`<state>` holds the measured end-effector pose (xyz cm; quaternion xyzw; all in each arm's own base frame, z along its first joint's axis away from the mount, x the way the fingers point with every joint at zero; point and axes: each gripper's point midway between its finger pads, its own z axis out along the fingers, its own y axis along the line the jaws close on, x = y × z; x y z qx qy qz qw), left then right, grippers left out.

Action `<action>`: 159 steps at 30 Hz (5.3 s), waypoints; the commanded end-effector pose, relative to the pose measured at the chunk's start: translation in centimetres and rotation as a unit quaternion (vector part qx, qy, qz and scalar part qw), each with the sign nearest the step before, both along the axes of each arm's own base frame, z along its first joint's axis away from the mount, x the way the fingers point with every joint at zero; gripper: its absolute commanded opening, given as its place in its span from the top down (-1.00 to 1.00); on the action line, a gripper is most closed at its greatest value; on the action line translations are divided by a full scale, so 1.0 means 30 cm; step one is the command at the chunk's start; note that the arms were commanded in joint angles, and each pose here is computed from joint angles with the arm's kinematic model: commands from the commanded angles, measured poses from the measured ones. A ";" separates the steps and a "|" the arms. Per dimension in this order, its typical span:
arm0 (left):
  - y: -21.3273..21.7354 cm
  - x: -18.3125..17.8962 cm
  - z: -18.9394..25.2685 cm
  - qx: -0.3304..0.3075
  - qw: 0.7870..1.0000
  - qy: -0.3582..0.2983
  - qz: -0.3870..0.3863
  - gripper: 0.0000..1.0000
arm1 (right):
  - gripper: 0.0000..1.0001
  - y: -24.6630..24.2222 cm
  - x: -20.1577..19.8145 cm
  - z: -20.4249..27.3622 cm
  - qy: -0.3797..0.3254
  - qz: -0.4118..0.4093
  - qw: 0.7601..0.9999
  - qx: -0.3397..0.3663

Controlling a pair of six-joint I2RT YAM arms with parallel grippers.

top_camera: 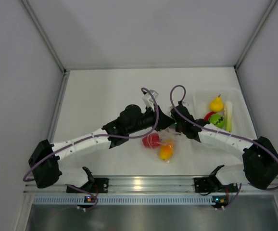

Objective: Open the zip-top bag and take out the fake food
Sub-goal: Pick up the fake vegetable from the zipper food storage bag.

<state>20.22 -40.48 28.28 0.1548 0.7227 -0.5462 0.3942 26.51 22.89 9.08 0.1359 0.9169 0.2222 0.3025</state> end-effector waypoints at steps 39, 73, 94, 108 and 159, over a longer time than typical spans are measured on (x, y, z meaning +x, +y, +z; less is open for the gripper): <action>0.063 0.039 -0.096 -0.038 0.996 0.043 0.072 1.00 | 0.69 -0.032 -0.444 -0.073 0.129 0.400 0.905 -0.062; -0.121 0.006 0.182 -0.088 0.985 0.005 -0.145 1.00 | 1.00 -0.103 -0.130 0.308 -0.147 -0.001 0.986 0.080; -0.100 -0.035 0.063 -0.062 0.981 0.041 -0.180 1.00 | 0.38 0.011 -0.021 0.176 -0.184 0.053 0.980 0.047; -0.118 -0.086 0.084 -0.062 0.977 0.019 -0.204 1.00 | 0.74 0.011 0.004 0.133 -0.109 -0.024 0.992 0.055; 0.355 -0.049 -0.026 -0.019 0.995 0.006 0.095 1.00 | 1.00 -0.347 -0.058 0.213 -0.058 0.017 0.955 -0.290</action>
